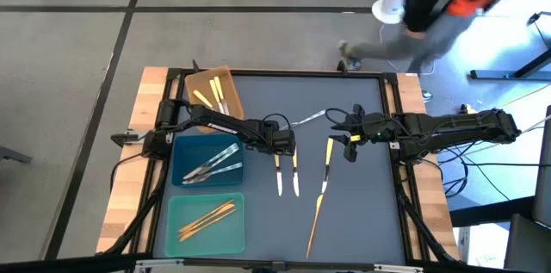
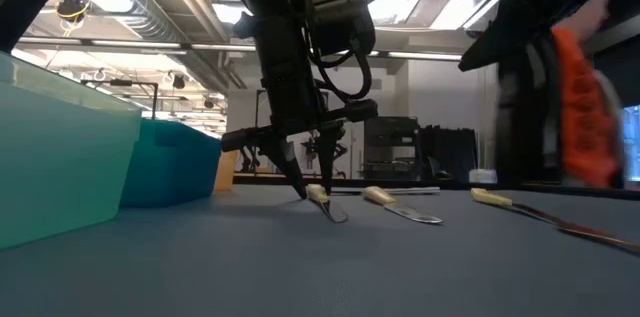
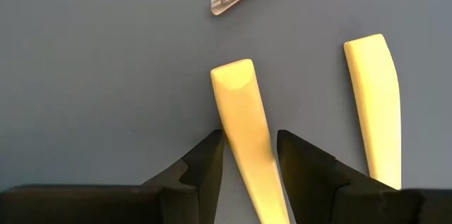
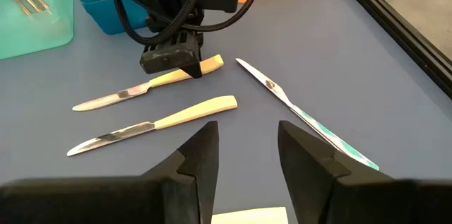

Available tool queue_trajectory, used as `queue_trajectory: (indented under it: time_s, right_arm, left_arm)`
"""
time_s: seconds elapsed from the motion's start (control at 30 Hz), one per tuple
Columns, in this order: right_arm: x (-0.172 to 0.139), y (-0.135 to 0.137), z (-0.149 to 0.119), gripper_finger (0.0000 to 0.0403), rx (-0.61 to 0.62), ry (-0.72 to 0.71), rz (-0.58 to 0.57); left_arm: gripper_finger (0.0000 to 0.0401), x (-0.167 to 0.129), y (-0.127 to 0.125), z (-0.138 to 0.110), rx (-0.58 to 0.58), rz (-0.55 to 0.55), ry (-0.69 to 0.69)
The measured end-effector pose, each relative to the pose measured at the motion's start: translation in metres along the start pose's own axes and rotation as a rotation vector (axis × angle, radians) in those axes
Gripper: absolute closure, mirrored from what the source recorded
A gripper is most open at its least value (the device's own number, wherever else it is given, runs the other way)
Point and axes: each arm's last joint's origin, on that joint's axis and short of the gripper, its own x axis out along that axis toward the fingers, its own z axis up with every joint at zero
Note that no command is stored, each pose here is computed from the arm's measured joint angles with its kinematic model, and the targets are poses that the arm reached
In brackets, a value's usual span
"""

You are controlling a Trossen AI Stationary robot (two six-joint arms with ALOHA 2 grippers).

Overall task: Sort silverware by color (type)
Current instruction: Put the yellow knife into the orange bin

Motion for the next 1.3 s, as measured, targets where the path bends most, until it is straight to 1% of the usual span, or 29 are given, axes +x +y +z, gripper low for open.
queue_trajectory:
  time_s: [0.07,0.17,0.2,0.37,0.57,0.67,1.07,1.2,1.3]
  right_arm:
    - [0.000,0.000,0.000,0.0269,0.000,0.000,0.000]
    - [0.000,0.000,0.000,0.0269,0.000,0.000,0.000]
    - [0.000,0.000,0.000,0.0269,0.000,0.000,0.000]
    - [0.000,0.000,0.000,0.0269,0.000,0.000,0.000]
    - [0.000,0.000,0.000,0.0269,0.000,0.000,0.000]
    - [0.000,0.000,0.000,0.0269,0.000,0.000,0.000]
    - [0.000,0.000,0.000,0.0269,0.000,0.000,0.000]
    - [0.000,0.000,0.000,0.0269,0.000,0.000,0.000]
    - [0.000,0.000,0.000,0.0269,0.000,0.000,0.000]
  left_arm:
    - [0.0271,0.000,0.000,0.000,0.018,0.002,0.001]
    - [0.0271,0.000,0.001,0.000,0.115,0.001,0.025]
    - [0.0271,0.000,0.001,0.000,0.131,0.005,0.028]
    - [0.0283,0.000,0.003,-0.001,0.143,0.027,0.027]
    - [0.0327,0.000,0.004,-0.001,0.165,0.036,0.019]
    - [0.0340,0.000,0.004,-0.001,0.164,0.036,0.018]
    - [0.0341,0.000,0.003,0.000,0.164,0.032,0.014]
    - [0.0341,-0.004,-0.004,0.002,0.225,0.014,0.010]
    - [0.0342,-0.009,-0.013,0.006,0.255,-0.020,0.001]
